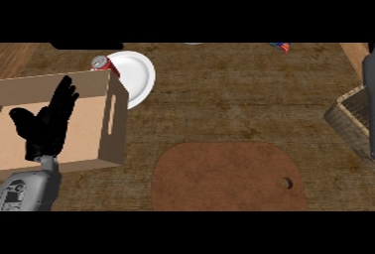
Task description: Pick the eggplant from the cutting board and place it in the basket
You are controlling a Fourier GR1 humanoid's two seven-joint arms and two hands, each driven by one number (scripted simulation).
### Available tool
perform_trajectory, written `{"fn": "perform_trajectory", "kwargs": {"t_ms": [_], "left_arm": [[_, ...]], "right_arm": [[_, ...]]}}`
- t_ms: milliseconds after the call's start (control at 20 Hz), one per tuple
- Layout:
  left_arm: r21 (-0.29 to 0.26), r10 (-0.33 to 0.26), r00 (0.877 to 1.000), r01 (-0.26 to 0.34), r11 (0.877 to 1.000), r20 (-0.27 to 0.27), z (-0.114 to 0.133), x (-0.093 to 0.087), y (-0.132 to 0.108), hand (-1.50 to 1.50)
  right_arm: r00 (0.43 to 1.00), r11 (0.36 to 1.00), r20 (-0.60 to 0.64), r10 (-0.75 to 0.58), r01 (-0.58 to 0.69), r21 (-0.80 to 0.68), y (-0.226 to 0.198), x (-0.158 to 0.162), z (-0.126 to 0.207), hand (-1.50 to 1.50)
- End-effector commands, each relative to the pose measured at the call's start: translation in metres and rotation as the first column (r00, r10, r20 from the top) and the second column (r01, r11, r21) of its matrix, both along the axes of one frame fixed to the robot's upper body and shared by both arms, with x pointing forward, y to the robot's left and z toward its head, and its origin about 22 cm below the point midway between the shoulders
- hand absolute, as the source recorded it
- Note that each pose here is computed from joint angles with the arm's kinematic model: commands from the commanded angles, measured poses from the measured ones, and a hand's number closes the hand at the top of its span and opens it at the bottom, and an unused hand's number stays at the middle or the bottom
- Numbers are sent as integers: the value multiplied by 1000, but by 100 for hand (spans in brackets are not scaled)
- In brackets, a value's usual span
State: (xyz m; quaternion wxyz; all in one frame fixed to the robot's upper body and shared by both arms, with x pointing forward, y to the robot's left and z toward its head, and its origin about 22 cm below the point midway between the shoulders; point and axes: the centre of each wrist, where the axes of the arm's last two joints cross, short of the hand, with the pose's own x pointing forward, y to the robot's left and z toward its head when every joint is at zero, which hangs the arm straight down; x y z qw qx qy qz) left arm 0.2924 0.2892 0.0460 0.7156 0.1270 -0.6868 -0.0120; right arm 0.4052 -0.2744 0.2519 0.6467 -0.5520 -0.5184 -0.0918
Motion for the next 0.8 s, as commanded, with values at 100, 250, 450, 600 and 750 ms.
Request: {"fn": "perform_trajectory", "kwargs": {"t_ms": [100,250,450,600,750], "left_arm": [[9,-6,1000,6,1000,-16,-2,-12,0,0],[0,12,1000,-12,1000,-3,8,-2,0,0],[7,-11,1000,11,1000,-10,7,-20,6,0],[0,-3,1000,3,1000,14,10,-7,-2,0],[0,10,1000,-10,1000,6,7,-2,10,0]], "right_arm": [[1000,999,-21,-22,23,34,-46,-3,-11,150],[999,1000,-42,-1,3,26,-64,-29,-19,150],[1000,996,24,10,-13,90,-78,-20,-16,150],[946,925,-321,-48,-80,-372,-80,-28,-50,150],[935,843,-352,-41,-156,-514,-82,-32,-35,150]]}}
